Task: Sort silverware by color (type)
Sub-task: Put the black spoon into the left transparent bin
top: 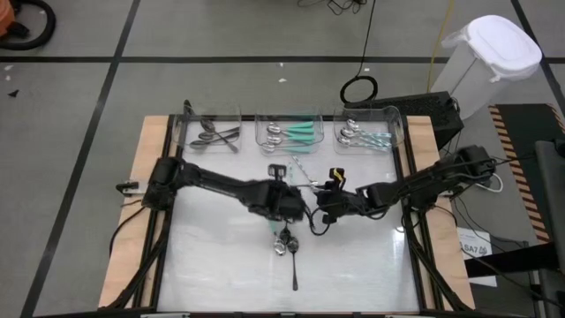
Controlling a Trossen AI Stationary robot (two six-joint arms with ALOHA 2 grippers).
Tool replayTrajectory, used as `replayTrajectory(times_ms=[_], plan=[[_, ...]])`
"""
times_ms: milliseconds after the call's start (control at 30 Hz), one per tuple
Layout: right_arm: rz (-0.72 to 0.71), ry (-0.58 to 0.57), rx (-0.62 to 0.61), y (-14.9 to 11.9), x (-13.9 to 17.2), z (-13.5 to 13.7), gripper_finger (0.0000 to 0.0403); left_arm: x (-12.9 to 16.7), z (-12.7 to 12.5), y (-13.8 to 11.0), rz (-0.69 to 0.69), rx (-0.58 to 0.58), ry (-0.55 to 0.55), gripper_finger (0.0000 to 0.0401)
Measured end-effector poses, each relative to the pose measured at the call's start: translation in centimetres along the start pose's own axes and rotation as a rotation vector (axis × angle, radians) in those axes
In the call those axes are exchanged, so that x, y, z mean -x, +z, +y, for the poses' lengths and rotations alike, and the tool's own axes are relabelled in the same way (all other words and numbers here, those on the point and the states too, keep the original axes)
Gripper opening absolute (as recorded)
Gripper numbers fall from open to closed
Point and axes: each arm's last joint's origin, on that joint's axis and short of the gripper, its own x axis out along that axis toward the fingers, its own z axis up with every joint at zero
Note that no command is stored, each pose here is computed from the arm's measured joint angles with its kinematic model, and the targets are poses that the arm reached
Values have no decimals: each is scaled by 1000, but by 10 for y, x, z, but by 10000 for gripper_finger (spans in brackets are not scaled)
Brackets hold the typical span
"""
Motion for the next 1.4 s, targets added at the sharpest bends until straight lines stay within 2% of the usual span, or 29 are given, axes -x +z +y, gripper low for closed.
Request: replayTrajectory(times_ms=[200, 300, 400, 633, 800, 900, 1100, 1267, 1400], plan=[[8, -4, 14, 0, 14, -11, 104, 8, 34, -26, 143, -50, -135, 3], [-8, -8, 27, 1, 23, -17, 104, 24, 56, -37, 136, -75, -207, 3], [-20, 2, 20, 1, 33, -23, 104, 37, 81, -51, 112, -81, -330, 3], [7, 58, -11, -5, 46, -29, 105, 62, 150, -100, -13, -61, -600, 3], [14, 70, 0, -6, 47, -27, 105, 53, 196, -142, 10, -50, -646, 3], [11, 92, 2, -6, 48, -26, 105, 42, 216, -165, 55, -64, -673, 3], [11, 92, 6, -6, 48, -26, 105, 24, 251, -204, 24, -83, -686, 3], [9, 90, 39, -6, 48, -26, 105, -1, 275, -237, 104, 66, -699, 3], [-15, 85, 97, -4, 47, -27, 105, -21, 281, -248, 154, 148, -734, 3]])
